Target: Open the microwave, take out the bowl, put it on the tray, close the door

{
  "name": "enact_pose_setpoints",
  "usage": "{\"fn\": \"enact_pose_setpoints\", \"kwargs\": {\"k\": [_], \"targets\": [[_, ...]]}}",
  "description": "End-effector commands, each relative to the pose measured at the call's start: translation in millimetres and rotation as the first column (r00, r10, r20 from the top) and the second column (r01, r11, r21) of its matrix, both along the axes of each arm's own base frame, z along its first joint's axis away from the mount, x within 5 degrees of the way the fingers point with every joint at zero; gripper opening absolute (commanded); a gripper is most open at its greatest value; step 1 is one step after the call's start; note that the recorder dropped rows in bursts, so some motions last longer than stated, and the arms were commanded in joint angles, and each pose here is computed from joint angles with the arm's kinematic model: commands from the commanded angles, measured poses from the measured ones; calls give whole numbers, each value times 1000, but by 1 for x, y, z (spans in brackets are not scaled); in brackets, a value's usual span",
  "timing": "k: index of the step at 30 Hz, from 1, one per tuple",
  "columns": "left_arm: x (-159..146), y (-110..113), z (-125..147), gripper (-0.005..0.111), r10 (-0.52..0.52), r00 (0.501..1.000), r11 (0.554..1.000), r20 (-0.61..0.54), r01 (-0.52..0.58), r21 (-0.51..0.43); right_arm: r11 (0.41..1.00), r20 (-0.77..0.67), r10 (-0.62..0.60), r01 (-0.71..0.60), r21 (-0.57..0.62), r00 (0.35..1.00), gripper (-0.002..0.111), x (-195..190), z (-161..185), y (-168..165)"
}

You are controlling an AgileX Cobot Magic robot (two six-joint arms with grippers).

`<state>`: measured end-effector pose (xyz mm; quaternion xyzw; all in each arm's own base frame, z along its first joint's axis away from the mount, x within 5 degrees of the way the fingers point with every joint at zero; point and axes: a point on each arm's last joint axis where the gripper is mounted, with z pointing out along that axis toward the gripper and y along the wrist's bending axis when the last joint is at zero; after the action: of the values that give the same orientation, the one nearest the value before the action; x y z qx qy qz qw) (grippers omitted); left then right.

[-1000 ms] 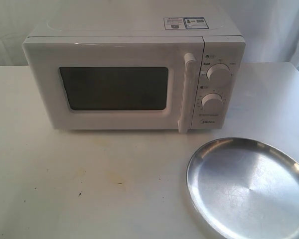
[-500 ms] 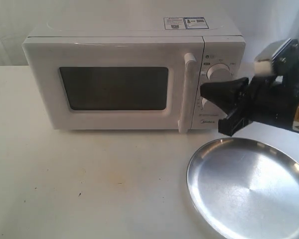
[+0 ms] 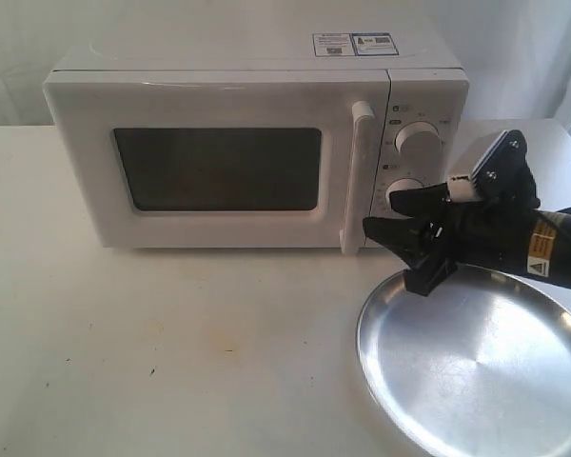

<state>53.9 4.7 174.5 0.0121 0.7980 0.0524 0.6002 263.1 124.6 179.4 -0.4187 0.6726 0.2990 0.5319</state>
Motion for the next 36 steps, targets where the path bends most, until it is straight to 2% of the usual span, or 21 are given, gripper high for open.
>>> {"fn": "enact_pose_setpoints", "kwargs": {"k": [1,7,13,16,18,20,21,23,26,30,36], "targets": [[0,0,-1,0,0,1000,1000,1,0,-9,996,88,-43,35,87,995,52,11,-2,0],[0,0,-1,0,0,1000,1000,1,0,-9,996,71,-54,49,74,996,44,25,-4,5],[0,0,-1,0,0,1000,1000,1,0,-9,998,31,61,-62,9,998,44,35,-7,30],[0,0,-1,0,0,1000,1000,1,0,-9,998,19,59,-59,14,998,43,41,-6,33],[0,0,-1,0,0,1000,1000,1,0,-9,999,13,50,-50,-1,999,31,41,-8,32],[0,0,-1,0,0,1000,1000,1,0,-9,999,10,36,-36,-29,999,6,43,-10,31],[0,0,-1,0,0,1000,1000,1,0,-9,999,10,30,-29,-43,1000,0,43,-11,30],[0,0,-1,0,0,1000,1000,1,0,-9,997,9,37,-37,-62,999,0,42,-13,30],[0,0,-1,0,0,1000,1000,1,0,-9,985,28,156,-153,-85,987,0,34,-13,34],[0,0,-1,0,0,1000,1000,1,0,-9,923,33,385,-384,-24,922,0,13,-9,40],[0,0,-1,0,0,1000,1000,1,0,-9,853,-46,522,-522,10,852,0,-3,-10,40]]}}
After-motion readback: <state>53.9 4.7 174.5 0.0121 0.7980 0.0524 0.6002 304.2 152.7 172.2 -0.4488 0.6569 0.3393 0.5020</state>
